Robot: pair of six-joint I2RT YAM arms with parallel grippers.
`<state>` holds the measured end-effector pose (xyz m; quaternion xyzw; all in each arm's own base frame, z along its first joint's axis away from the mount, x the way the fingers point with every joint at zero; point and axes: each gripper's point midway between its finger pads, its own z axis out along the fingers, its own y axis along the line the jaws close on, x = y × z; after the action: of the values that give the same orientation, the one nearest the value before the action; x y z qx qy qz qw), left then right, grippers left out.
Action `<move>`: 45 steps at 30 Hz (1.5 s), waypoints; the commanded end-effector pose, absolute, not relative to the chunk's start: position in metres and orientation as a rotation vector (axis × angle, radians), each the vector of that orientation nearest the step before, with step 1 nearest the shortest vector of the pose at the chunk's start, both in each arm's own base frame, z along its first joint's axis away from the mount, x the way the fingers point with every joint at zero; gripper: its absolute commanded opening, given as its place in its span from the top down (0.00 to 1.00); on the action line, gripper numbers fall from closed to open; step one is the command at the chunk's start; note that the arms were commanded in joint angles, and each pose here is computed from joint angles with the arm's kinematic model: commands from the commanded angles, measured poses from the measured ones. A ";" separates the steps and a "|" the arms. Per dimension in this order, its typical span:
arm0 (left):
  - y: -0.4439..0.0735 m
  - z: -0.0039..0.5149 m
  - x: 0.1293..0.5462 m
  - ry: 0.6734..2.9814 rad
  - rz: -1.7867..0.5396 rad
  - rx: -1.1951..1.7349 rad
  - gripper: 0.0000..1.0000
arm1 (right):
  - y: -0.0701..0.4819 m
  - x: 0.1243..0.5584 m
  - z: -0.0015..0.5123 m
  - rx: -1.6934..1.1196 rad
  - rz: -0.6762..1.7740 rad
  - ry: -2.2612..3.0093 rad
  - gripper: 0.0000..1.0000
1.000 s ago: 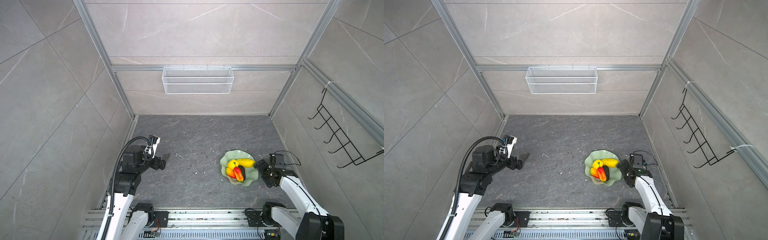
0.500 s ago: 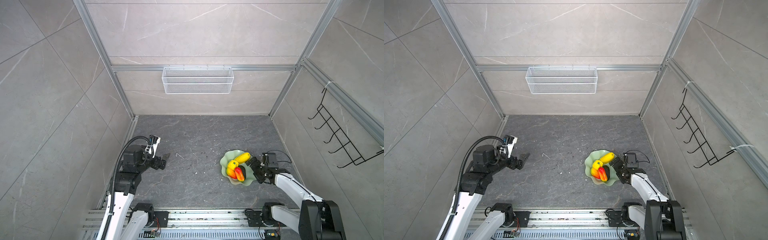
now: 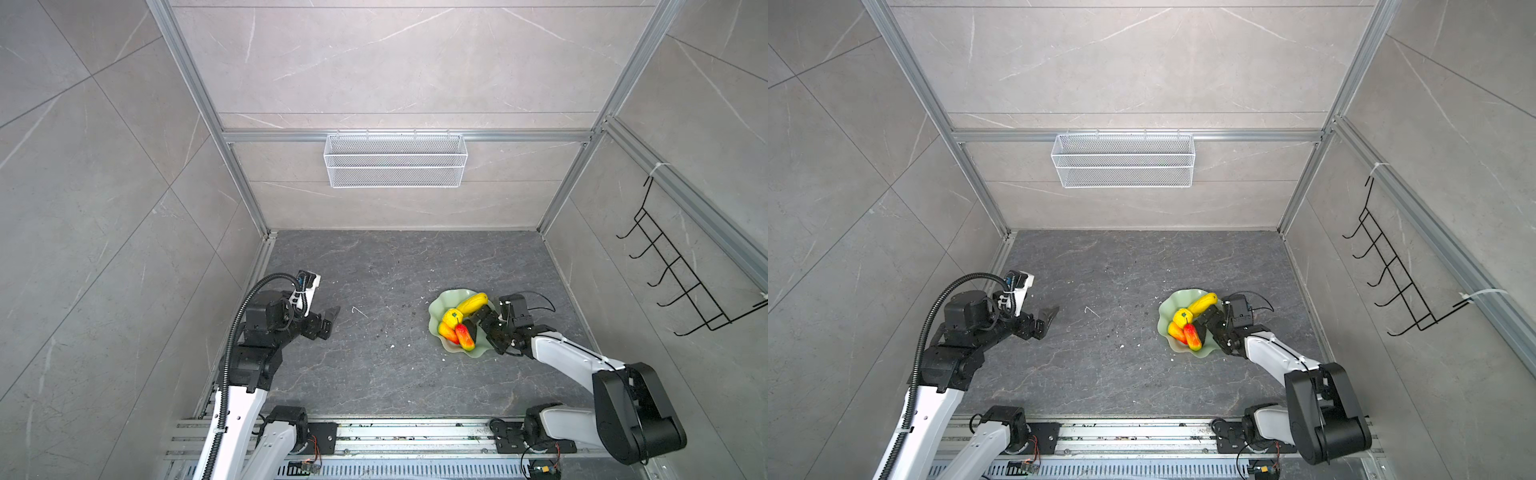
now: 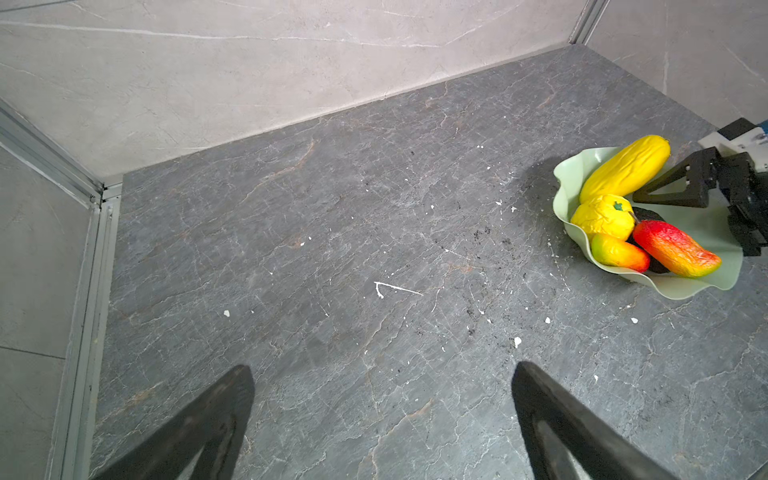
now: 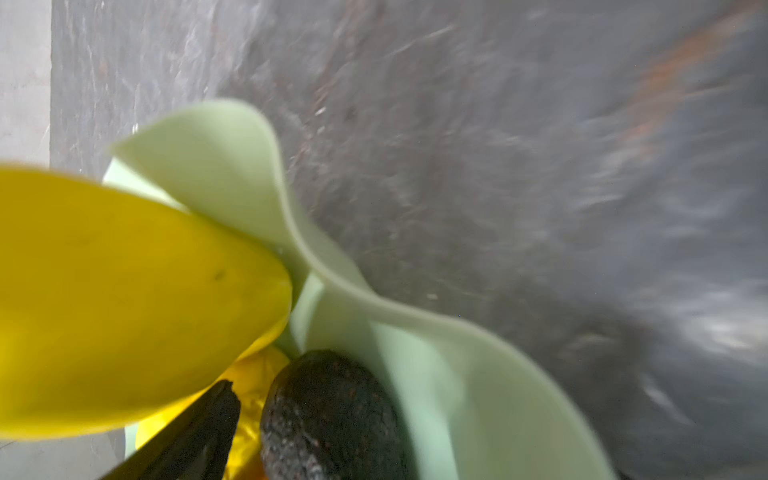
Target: Place and organize the fake fruits in the fruit bowl
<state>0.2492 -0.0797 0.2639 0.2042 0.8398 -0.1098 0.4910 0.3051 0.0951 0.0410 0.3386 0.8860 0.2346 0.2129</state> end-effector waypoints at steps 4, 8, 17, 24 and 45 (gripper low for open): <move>-0.078 0.283 0.250 1.982 -0.248 0.491 0.00 | 0.126 0.322 0.040 0.873 0.654 2.486 0.00; -0.078 0.283 0.249 1.984 -0.247 0.491 0.00 | 0.133 0.326 0.043 0.823 0.631 2.505 0.00; -0.078 0.283 0.250 1.986 -0.245 0.489 0.00 | 0.117 0.302 0.068 0.592 0.476 2.574 0.00; -0.077 0.282 0.251 1.990 -0.241 0.488 0.00 | 0.086 0.285 0.109 0.386 0.298 2.501 0.00; -0.001 0.181 0.351 1.991 0.072 -0.157 0.00 | -0.012 0.366 0.151 0.145 -0.078 1.906 0.00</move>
<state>0.3349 -0.0309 0.1723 -0.0036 0.8836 -0.0289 0.4674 0.3543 -0.0117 0.1198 0.0694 0.8528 -0.0318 0.5166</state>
